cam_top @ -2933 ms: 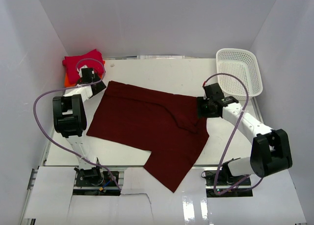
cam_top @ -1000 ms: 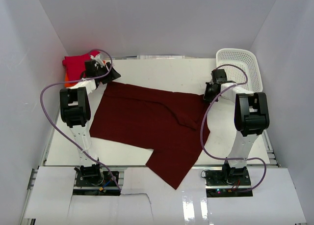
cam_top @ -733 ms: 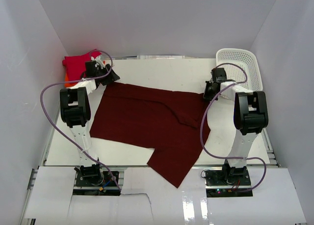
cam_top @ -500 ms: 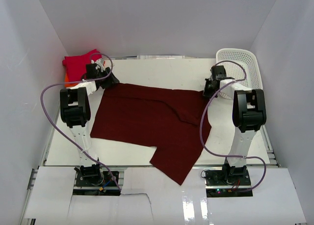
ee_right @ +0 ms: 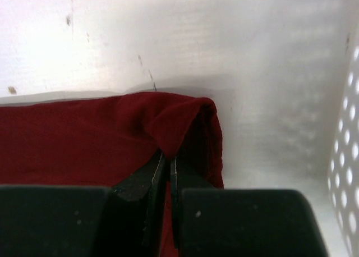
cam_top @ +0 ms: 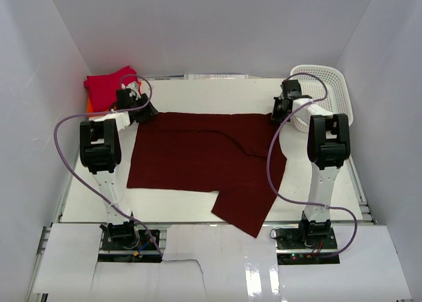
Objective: Fold and stack the t-shirts
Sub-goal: Fold the flattened tshirt in 1/3 of the way
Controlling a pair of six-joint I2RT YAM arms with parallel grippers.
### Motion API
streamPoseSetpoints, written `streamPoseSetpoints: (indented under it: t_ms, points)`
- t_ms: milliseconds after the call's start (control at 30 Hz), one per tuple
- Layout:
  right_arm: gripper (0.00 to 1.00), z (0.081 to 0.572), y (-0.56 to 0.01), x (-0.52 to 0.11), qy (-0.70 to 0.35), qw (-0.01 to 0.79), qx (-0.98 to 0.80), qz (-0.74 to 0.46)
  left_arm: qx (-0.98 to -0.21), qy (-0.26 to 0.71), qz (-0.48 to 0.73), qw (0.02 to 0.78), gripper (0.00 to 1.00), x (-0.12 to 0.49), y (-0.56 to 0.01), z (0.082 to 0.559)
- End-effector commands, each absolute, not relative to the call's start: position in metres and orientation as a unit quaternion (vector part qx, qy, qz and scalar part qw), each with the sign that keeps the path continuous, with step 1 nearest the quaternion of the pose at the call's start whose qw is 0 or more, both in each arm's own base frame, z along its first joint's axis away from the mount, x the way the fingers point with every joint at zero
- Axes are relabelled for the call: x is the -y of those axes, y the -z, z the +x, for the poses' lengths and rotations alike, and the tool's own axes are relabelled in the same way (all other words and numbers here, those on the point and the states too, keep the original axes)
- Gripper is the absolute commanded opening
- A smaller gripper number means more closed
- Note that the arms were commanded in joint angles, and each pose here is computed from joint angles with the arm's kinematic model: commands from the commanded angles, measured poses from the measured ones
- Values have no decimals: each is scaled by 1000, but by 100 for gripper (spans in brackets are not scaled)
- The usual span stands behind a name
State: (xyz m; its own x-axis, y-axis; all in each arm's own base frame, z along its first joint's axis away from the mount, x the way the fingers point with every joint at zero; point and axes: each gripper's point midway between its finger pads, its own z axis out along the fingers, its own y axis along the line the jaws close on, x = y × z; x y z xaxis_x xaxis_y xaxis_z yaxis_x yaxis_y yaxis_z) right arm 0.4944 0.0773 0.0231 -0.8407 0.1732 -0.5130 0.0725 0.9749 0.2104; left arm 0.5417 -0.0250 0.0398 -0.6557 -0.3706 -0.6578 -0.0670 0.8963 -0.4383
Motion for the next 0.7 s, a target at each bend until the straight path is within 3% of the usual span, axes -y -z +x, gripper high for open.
streamPoseSetpoints:
  t_ms: [0, 467, 667]
  points:
    - [8, 500, -6, -62, -61, 258, -962, 65, -895, 146, -150, 394, 62, 8, -44, 527]
    - [9, 532, -17, -56, -56, 282, -956, 58, -860, 102, -240, 439, 65, -34, -75, 547]
    - [41, 545, -42, -59, -66, 310, -948, 40, -838, 140, -221, 479, 65, -24, -121, 568]
